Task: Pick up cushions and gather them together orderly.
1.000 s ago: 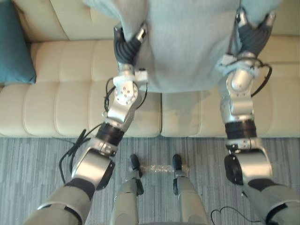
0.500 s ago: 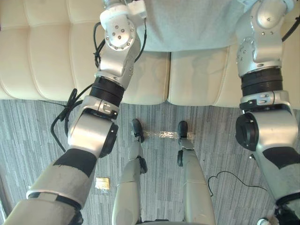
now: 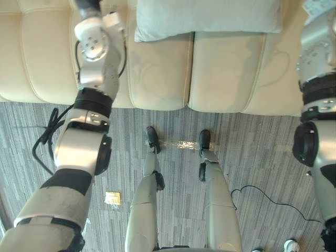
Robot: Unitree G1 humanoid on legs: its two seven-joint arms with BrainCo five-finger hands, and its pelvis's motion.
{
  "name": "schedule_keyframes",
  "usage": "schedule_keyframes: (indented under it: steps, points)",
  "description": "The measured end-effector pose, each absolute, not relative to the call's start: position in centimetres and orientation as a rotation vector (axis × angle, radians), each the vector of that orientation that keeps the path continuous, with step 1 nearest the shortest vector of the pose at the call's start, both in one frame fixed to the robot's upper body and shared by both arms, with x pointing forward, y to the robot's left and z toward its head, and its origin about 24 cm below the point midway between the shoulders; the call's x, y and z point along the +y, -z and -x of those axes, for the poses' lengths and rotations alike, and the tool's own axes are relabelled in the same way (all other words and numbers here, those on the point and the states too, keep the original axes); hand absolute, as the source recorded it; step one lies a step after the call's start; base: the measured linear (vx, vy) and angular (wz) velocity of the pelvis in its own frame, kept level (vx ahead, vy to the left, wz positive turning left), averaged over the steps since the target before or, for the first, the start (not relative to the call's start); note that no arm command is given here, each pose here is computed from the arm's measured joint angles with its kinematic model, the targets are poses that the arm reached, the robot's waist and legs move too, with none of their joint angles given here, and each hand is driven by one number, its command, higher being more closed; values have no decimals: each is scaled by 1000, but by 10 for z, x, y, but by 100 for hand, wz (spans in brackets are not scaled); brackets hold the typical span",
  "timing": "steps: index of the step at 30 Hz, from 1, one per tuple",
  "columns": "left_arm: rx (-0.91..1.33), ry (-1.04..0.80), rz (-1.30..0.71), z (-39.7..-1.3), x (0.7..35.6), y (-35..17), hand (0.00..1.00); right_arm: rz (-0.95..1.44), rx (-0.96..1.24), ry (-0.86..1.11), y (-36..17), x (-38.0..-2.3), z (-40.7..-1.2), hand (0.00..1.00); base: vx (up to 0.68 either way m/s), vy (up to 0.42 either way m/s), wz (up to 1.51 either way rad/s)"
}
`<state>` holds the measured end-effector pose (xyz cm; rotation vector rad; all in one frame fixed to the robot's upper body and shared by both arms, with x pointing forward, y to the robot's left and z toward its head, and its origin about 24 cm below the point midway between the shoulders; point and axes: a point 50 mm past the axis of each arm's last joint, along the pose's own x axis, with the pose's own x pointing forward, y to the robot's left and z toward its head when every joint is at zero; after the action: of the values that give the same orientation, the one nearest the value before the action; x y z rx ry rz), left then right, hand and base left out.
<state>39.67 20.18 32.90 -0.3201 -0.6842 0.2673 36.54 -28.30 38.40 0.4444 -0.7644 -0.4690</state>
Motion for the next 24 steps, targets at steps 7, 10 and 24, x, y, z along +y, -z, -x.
schedule_keyframes:
  steps: [7,10,24]
  points:
    - [-609,-329,405,-392,232,-276,0,-536,-679,552,-327,-319,-363,0,14,-79,-3]
    - [-569,-336,364,-379,234,-231,0,-546,-655,585,-275,-333,-350,0,9,-56,-6]
    - [281,-193,186,-246,167,52,0,-389,141,628,34,-259,-222,0,51,-51,-1]
